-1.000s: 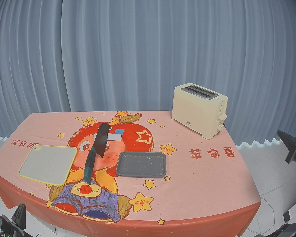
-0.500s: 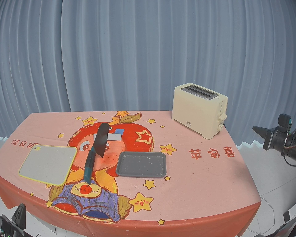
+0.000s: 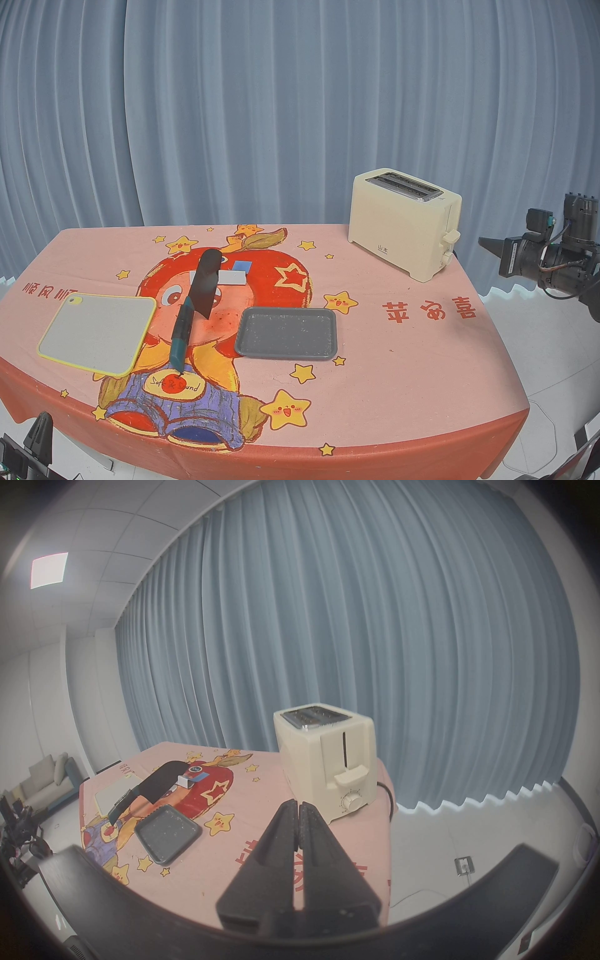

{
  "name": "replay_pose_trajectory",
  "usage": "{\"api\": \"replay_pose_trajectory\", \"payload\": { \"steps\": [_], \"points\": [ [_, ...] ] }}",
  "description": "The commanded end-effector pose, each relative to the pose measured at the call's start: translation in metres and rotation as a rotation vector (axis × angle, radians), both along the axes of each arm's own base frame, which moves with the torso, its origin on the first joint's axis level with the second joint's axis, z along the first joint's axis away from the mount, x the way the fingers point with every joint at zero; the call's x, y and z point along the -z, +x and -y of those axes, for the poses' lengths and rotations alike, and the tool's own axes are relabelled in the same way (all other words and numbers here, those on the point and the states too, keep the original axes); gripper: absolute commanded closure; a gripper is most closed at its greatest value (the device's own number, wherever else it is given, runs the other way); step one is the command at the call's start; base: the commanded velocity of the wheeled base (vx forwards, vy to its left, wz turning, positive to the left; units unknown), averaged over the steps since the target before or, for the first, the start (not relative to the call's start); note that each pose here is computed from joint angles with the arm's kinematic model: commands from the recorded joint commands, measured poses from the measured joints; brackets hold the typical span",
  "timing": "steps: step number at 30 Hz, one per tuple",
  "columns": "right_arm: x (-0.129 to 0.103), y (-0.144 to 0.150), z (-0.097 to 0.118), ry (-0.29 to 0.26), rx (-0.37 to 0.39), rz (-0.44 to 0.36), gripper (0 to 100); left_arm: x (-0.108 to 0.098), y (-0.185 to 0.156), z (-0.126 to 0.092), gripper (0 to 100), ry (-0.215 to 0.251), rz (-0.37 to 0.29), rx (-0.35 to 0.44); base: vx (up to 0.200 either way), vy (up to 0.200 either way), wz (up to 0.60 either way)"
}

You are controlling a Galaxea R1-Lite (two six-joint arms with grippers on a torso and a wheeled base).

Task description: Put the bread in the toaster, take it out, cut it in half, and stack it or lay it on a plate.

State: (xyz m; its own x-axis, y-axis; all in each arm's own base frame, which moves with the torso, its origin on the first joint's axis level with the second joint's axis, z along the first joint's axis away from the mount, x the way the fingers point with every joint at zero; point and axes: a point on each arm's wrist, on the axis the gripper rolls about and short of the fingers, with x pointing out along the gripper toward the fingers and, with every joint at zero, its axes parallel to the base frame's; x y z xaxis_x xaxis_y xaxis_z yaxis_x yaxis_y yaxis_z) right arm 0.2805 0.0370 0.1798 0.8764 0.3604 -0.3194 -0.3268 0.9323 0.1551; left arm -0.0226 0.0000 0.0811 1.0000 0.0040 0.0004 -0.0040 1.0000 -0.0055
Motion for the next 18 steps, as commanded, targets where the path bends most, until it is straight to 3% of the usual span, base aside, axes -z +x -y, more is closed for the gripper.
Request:
{"api": "replay_pose_trajectory", "payload": {
  "steps": [1,18],
  "points": [
    [0.033,0.028,-0.002,0.008,0.000,-0.102,100,0.005,0.001,0.000,100,-0.001,-0.019,-0.001,0.000,0.000,0.00],
    [0.066,0.062,0.001,-0.002,0.041,-0.172,100,0.005,0.001,0.000,100,-0.001,-0.019,-0.001,0.000,0.000,0.00]
  ]
}}
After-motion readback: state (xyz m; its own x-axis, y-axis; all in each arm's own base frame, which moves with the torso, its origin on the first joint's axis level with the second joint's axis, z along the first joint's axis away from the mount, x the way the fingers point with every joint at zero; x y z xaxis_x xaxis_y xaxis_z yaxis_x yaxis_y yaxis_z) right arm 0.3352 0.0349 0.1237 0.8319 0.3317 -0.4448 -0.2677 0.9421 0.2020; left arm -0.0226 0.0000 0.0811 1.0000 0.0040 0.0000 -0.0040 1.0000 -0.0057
